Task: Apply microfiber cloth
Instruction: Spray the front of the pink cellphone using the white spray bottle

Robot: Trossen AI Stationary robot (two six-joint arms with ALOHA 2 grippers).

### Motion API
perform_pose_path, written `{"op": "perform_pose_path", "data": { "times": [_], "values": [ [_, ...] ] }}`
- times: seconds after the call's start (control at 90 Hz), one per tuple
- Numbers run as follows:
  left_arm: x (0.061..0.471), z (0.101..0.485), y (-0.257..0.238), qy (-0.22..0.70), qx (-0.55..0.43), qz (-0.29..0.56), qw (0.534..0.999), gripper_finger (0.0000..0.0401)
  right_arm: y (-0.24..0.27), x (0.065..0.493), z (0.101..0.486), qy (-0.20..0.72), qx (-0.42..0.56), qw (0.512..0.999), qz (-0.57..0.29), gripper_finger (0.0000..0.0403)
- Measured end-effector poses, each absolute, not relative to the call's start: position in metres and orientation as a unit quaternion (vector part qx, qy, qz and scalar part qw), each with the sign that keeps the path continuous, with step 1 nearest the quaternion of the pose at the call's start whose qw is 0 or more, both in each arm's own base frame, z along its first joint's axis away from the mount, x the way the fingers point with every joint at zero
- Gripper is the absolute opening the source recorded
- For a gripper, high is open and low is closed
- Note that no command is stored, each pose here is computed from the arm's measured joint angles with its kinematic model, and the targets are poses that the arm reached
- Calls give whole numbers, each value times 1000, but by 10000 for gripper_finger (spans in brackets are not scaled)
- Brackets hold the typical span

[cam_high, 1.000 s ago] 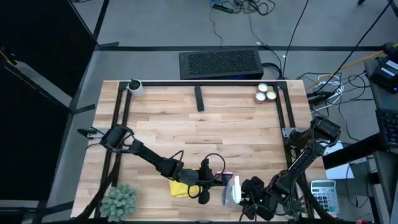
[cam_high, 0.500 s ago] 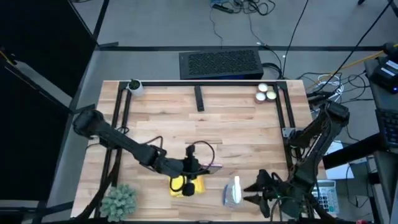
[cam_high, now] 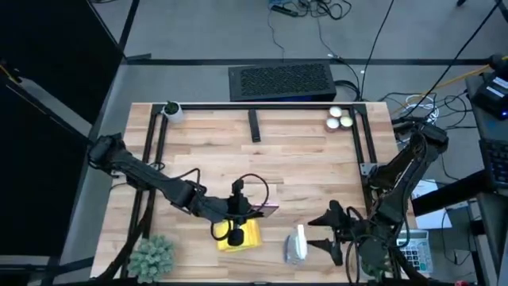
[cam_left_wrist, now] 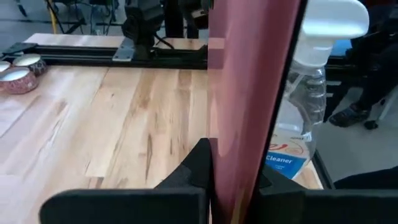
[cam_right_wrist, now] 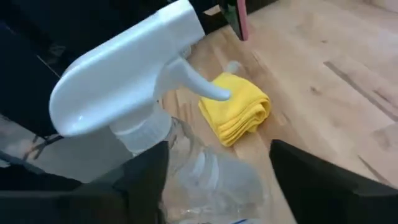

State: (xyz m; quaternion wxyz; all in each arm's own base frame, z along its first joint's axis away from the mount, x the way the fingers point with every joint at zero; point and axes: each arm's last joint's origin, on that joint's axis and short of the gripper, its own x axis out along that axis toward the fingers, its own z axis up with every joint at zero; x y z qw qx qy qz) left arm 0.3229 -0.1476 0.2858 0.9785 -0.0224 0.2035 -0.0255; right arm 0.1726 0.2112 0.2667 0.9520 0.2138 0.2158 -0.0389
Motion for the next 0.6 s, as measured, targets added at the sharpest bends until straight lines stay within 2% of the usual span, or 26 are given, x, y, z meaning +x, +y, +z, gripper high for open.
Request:
{"op": "perform_pose_path", "data": {
  "times": [0.222,0.467,0.6],
  "values": [
    [323,286,-148,204,-22,-26,978,9,209,171,265,218,202,953,-52,392],
    [323,286,-148,204,-23,-26,978,9,209,171,265,220,211,951,-51,395],
    [323,286,-148,204,-23,-26,978,9,213,170,266,264,242,934,2,395]
  ]
}}
